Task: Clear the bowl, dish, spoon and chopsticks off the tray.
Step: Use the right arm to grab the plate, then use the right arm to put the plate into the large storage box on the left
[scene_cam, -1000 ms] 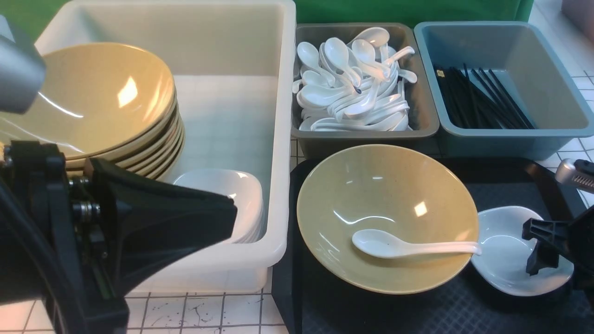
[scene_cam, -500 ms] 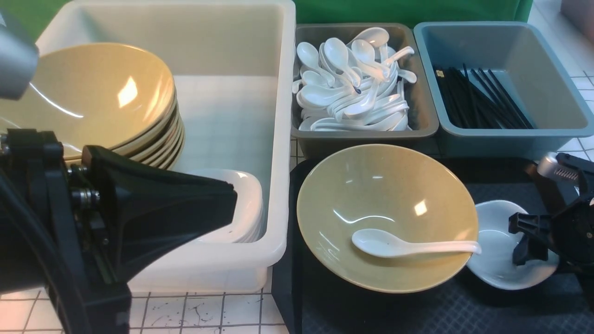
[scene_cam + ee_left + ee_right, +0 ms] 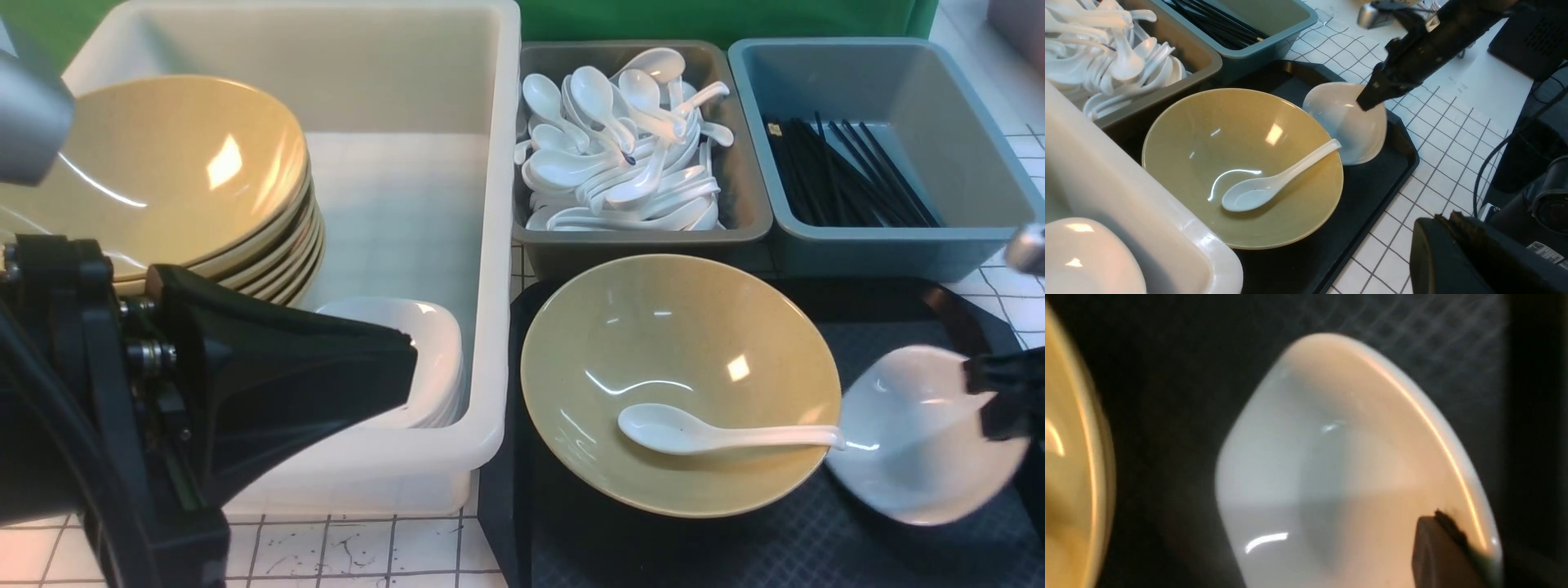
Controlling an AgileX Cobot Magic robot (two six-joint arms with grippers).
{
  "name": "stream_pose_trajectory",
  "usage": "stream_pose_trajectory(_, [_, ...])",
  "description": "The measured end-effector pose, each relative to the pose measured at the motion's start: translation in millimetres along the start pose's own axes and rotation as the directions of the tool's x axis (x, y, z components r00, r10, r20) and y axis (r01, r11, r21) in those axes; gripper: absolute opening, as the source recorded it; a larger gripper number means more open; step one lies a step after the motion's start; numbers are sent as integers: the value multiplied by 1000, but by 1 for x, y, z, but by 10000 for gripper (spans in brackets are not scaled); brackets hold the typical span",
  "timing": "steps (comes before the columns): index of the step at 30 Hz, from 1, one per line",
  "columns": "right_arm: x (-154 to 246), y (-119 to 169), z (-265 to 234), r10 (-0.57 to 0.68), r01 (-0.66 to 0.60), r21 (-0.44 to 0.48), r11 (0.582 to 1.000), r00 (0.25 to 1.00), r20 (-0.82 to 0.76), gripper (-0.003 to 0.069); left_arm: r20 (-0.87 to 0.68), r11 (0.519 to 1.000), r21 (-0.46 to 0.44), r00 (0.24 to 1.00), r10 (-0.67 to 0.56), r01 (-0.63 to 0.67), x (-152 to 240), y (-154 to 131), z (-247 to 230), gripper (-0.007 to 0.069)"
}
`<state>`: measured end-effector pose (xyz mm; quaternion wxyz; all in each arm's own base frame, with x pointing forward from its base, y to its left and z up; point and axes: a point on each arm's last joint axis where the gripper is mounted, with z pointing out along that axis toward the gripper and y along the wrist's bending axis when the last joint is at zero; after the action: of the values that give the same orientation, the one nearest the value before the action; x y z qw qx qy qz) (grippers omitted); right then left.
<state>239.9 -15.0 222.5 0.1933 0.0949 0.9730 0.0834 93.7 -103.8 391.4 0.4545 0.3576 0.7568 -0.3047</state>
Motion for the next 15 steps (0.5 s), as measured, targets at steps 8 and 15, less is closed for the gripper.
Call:
stream_pose_trajectory(8, [5,5,-31,-120,120,-3,993,993,8,53,0,1000,-1,1000,1,-1,0,0,0,-1])
stream_pose_trajectory(15, [-16,34,-115,-185,196,-61,979,971,153,53,-33,994,-107,999,30,-33,4,7,-7,-1])
